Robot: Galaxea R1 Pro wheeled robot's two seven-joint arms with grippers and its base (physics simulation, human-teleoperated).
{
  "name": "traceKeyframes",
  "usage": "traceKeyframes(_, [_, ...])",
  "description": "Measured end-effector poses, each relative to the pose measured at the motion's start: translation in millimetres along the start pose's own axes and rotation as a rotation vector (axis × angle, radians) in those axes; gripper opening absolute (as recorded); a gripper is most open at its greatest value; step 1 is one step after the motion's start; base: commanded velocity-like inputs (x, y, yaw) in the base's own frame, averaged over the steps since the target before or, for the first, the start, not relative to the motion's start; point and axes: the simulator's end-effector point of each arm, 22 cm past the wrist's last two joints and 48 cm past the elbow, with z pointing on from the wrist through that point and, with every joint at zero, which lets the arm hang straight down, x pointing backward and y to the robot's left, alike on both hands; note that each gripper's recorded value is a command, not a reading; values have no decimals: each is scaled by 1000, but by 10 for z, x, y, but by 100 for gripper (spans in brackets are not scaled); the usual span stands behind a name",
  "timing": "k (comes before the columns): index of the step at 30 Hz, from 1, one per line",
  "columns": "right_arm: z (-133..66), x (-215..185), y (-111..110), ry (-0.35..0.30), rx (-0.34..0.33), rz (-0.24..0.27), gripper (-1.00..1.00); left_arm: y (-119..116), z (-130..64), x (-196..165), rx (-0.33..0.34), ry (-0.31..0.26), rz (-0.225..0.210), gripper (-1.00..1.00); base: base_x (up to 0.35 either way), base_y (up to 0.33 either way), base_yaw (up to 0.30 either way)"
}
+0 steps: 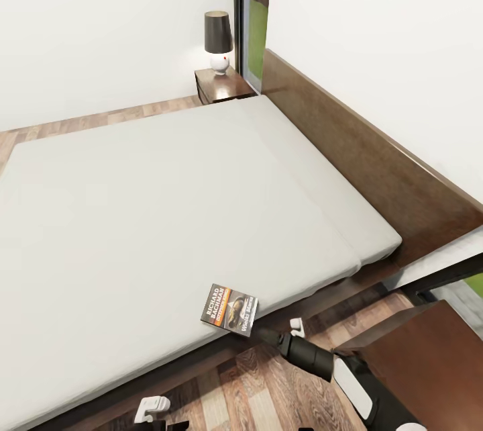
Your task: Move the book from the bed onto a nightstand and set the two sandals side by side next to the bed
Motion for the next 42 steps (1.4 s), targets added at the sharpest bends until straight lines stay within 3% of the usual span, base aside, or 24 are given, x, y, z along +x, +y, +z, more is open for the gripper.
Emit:
traceKeyframes(5, [47, 92, 133, 31, -52, -9, 100, -38, 3, 4, 15, 1, 0, 100, 0, 0, 0])
traceKeyframes(18, [42, 101, 143, 35, -57, -8, 100, -138, 61, 22, 33, 3, -3, 100, 0, 0, 0])
traceKeyframes(42, [112, 57, -71, 35, -57, -9, 100, -48, 267, -19, 38, 4, -3, 100, 0, 0, 0])
